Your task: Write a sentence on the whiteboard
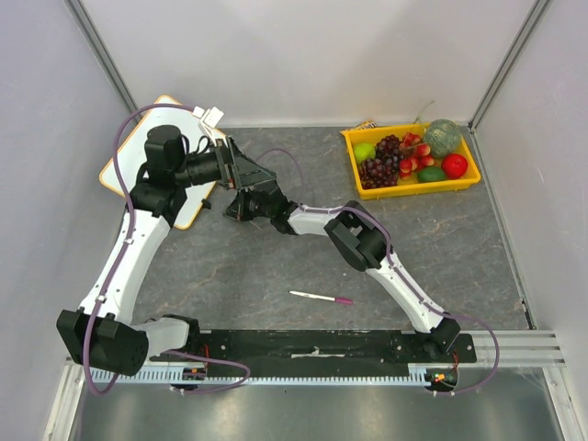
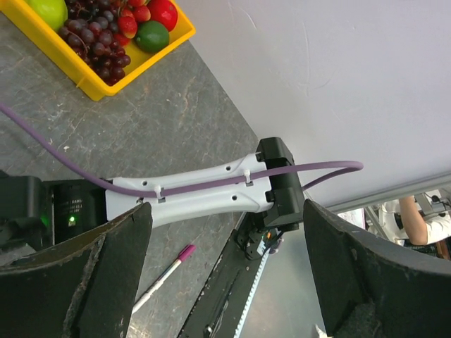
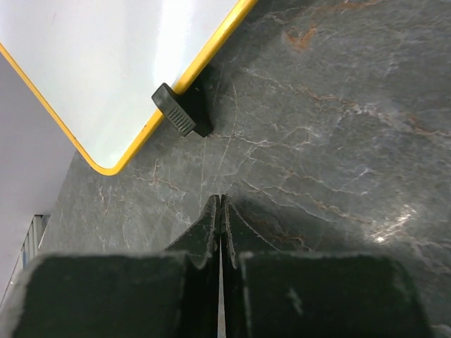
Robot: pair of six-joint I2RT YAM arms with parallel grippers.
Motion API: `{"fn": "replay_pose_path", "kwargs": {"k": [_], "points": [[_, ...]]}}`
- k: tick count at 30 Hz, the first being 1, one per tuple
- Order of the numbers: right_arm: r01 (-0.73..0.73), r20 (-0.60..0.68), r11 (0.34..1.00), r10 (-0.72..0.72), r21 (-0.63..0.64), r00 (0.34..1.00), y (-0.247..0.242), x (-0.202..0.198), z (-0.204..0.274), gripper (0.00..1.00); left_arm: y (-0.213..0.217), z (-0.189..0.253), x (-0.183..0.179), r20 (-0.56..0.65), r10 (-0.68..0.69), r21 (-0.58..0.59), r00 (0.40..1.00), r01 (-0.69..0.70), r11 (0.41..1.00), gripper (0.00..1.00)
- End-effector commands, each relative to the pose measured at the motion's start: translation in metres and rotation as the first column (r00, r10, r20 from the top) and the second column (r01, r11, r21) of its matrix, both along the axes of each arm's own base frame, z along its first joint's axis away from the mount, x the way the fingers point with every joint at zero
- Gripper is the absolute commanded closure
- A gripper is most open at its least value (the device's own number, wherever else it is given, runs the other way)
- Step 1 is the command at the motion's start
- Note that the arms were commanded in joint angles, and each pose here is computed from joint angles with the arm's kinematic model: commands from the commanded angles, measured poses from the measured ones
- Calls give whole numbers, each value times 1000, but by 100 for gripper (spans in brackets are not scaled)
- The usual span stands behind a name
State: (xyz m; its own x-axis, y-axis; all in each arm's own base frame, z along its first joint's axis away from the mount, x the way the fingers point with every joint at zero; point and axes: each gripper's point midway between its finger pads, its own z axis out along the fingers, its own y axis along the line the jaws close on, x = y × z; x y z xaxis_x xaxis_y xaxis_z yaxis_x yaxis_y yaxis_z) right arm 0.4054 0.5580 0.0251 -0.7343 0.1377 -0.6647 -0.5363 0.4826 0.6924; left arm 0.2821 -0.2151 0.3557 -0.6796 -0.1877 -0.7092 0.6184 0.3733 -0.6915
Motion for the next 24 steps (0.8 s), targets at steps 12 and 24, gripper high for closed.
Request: {"fn": "replay_pose_path", "kwargs": {"k": [12, 24], "points": [[-44, -60, 993, 50, 107, 997, 18, 17, 8, 43, 6, -1, -4, 46, 21, 32, 999, -22, 999, 8], [-39, -70, 994, 47, 107, 996, 41, 22, 0, 13, 5, -4, -2, 36, 11, 27, 999, -12, 1000, 8]]}}
